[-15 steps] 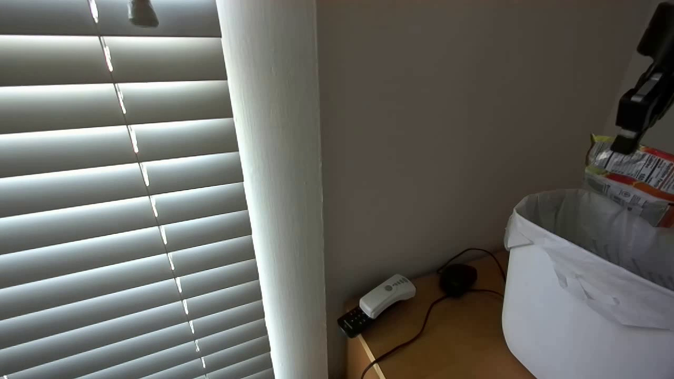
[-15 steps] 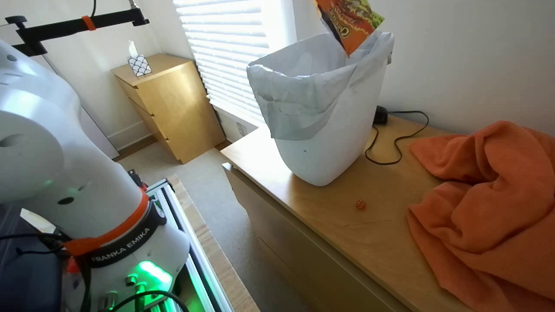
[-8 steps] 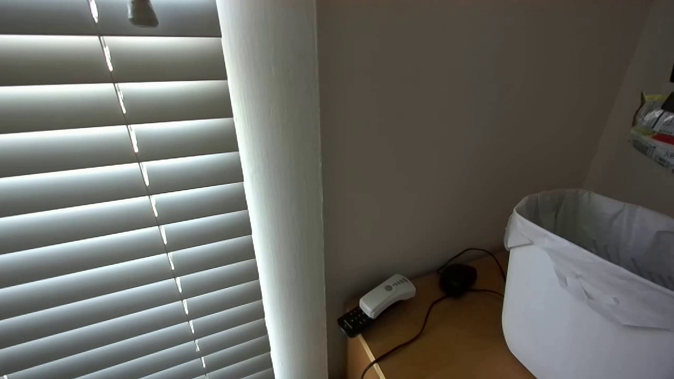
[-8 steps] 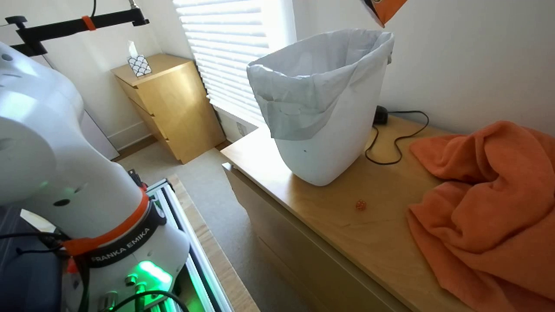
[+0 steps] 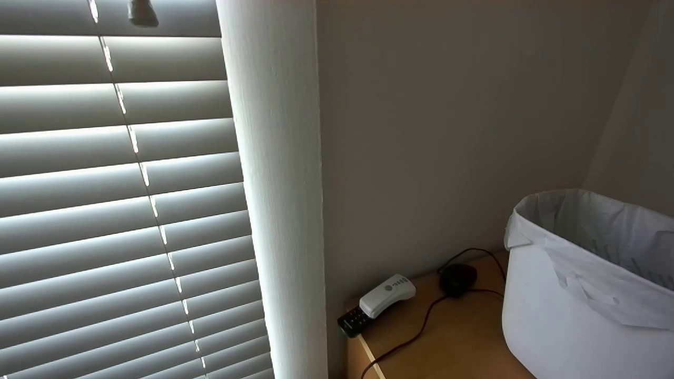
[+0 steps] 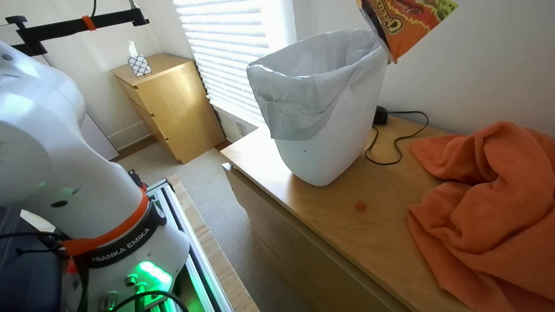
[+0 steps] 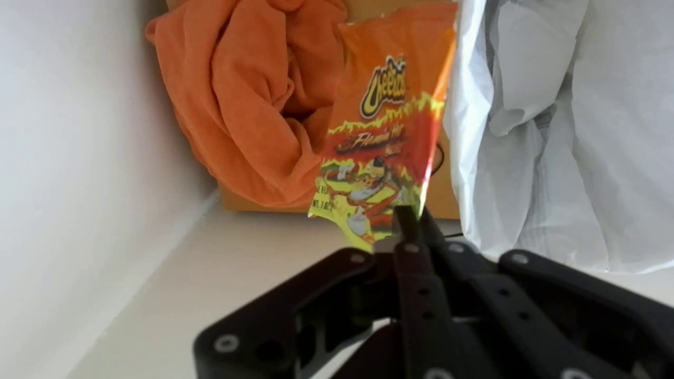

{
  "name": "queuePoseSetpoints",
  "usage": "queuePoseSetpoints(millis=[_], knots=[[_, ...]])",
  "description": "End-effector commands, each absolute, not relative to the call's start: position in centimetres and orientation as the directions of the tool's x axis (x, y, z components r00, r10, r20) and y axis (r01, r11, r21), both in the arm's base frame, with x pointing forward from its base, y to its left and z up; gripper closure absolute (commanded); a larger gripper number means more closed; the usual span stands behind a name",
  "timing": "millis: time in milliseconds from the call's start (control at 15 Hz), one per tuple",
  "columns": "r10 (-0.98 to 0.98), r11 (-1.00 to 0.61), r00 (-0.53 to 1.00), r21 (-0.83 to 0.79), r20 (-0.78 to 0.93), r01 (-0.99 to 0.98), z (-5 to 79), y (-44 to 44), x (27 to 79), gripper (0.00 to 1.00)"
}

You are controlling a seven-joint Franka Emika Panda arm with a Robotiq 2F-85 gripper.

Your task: Remove the orange packet from the white bin and put it on the table

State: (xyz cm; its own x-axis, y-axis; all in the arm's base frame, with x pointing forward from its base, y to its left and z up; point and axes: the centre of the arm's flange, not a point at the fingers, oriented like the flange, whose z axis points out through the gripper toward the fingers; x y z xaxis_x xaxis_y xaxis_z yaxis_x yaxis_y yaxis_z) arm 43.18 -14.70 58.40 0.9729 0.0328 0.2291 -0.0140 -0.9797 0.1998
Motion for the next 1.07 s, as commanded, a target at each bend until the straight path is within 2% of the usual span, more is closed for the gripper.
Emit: queuePoseSetpoints(millis=[0,1000], knots=[[0.033,-0.987,0.977,0.164,0.209,-0.002,55.3,-16.6,41.0,1.0],[0.082,-0.997,0.973,0.007,0.217,0.082,45.9,-18.1,41.7,1.0]])
